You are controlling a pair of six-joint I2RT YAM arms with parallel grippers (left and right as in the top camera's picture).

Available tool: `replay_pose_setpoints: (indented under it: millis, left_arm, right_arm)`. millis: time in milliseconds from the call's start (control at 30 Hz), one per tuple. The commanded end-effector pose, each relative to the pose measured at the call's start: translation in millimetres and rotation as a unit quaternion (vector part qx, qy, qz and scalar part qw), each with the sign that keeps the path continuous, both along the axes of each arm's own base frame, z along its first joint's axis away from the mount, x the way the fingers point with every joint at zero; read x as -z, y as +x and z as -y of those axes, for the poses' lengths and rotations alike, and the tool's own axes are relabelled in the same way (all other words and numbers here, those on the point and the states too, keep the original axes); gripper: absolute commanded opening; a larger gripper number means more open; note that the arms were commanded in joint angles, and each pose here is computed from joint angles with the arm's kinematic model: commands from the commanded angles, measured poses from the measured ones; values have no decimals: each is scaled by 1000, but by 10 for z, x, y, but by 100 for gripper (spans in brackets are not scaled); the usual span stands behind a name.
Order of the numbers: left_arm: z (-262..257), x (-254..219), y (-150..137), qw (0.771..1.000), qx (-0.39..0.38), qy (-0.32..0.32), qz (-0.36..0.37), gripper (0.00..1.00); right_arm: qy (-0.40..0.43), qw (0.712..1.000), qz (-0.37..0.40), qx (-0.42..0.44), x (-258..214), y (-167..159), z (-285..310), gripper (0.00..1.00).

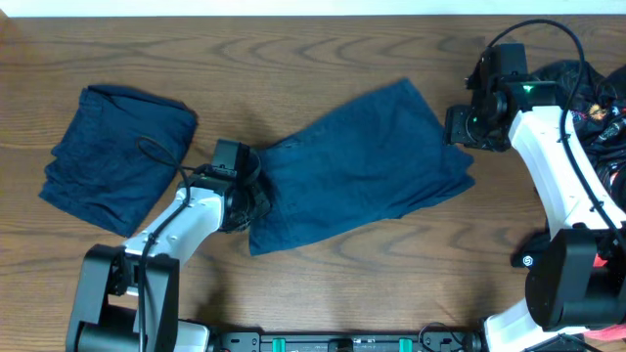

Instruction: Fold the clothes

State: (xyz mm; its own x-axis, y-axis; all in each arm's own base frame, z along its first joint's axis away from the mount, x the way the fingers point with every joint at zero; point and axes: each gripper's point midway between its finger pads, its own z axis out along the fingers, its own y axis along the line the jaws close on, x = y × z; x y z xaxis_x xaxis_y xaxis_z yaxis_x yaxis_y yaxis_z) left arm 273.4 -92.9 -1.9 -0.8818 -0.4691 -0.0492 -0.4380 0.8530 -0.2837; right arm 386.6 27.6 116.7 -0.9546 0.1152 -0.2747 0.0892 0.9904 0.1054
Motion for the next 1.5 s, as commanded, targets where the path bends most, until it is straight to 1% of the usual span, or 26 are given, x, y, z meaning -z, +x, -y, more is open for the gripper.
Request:
replay_pose_setpoints:
  millis: [0, 33, 67, 100, 233, 267, 400, 533, 767, 900, 1000, 1100, 1200, 1267, 1467]
  left_arm:
    - [-32, 48, -116, 999, 35, 13, -16, 6]
    - [-38, 5, -120, 999, 37, 15, -18, 6]
    - [-46, -61, -119, 999, 40, 18, -18, 6]
    - [-51, -128, -109, 999, 44, 21, -17, 6]
    - [-39, -515, -36, 997, 67, 24, 1, 6]
    - [-33, -635, -10, 997, 68, 23, 7, 6]
    - [-10, -1021, 92, 997, 69, 19, 35, 6]
    - [14, -1300, 192, 995, 72, 15, 63, 6]
    - [68, -1568, 265, 993, 74, 0, 96, 6]
    - [82, -1705, 336, 991, 73, -2, 115, 6]
    - [95, -1811, 388, 989, 73, -5, 130, 6]
    - [98, -1866, 405, 988, 73, -6, 138, 6]
    - [88, -1851, 373, 989, 73, -4, 131, 6]
    - [66, -1833, 347, 989, 73, 2, 125, 6]
    - [23, -1815, 334, 990, 75, 15, 122, 6]
  right_arm:
    - [20, 996, 9, -85, -33, -13, -208, 52]
    - [27, 994, 11, -102, -39, -16, -265, 45]
    - [35, 992, 13, -119, -43, -22, -331, 35]
    - [43, 990, 16, -136, -50, -28, -407, 29]
    - [64, 983, 11, -174, -20, -75, -668, 13]
    - [71, 980, 8, -184, 1, -96, -757, 10]
    - [104, 968, -6, -229, 105, -208, -1152, 7]
    - [121, 952, -45, -277, 377, -406, -1587, 3]
    - [144, 933, -106, -313, 940, -743, -2364, 1]
    - [147, 932, -131, -303, 1267, -938, -2748, 2]
    - [152, 927, -124, -321, 1452, -1054, -3045, 3]
    - [159, 919, -100, -348, 1472, -1122, -3294, 6]
    - [155, 918, -71, -357, 1382, -1061, -3392, 11]
    - [149, 922, -54, -353, 1271, -966, -3375, 12]
    - [139, 942, 22, -305, 649, -482, -3032, 16]
